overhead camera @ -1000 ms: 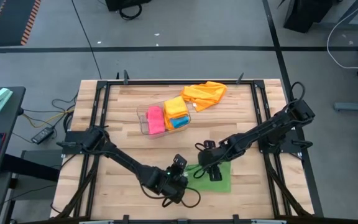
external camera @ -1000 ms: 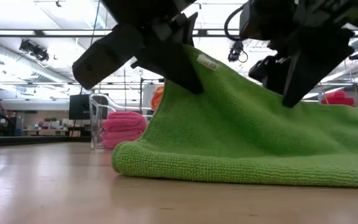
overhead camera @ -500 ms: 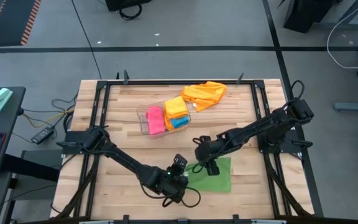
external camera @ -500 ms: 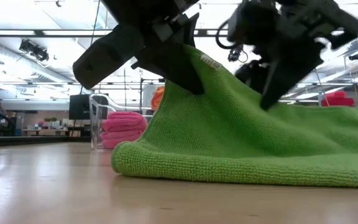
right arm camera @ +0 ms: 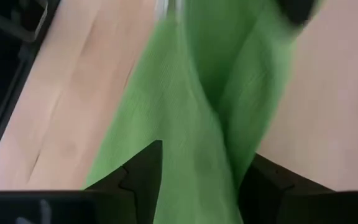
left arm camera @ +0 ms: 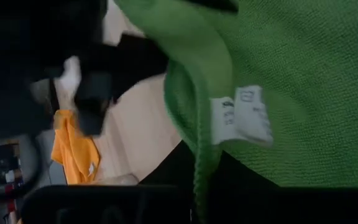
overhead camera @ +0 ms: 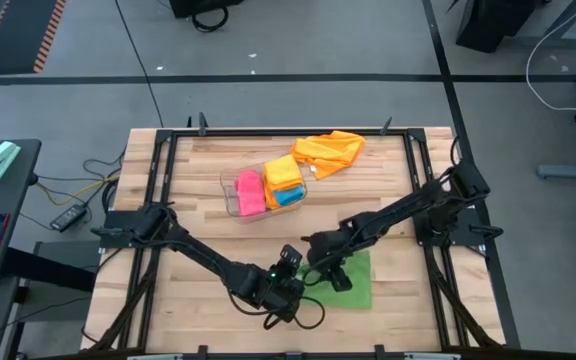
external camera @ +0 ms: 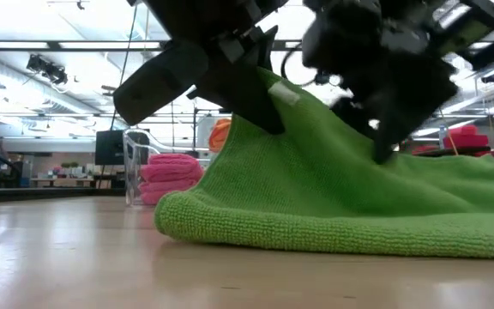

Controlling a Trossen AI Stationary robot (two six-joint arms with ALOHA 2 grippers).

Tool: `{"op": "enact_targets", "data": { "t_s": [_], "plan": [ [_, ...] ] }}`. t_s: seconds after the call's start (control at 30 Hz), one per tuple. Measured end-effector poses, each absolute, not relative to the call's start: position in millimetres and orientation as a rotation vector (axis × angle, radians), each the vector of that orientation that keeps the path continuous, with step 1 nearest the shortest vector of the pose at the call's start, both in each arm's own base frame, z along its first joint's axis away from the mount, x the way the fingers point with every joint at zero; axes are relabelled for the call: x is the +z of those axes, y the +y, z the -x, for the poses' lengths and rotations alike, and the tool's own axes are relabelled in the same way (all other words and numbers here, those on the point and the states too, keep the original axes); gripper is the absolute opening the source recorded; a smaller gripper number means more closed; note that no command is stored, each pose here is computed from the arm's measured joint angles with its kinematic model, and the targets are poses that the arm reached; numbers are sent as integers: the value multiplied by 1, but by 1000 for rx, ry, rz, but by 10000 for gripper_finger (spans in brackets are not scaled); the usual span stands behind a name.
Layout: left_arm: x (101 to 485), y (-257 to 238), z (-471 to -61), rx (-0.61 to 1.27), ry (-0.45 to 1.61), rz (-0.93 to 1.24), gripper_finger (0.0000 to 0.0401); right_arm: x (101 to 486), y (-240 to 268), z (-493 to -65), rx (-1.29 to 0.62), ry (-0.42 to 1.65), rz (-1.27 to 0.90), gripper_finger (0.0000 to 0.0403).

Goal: Fold microfiber towels
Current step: Fold the green microfiber cloth

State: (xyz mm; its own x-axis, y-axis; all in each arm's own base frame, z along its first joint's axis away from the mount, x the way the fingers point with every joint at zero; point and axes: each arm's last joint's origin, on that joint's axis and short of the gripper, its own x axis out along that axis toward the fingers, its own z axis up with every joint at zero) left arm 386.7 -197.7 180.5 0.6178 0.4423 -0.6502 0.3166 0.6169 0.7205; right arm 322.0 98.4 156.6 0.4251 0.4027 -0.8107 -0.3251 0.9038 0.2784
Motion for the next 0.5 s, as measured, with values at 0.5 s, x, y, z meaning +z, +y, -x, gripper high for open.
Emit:
{"op": "enact_targets", "data": {
  "t_s": [0.5],
  "plan": [
    [178, -198, -380, 109, 980, -905, 29, 139, 106, -277, 426, 1465, -295, 140]
  ]
}}
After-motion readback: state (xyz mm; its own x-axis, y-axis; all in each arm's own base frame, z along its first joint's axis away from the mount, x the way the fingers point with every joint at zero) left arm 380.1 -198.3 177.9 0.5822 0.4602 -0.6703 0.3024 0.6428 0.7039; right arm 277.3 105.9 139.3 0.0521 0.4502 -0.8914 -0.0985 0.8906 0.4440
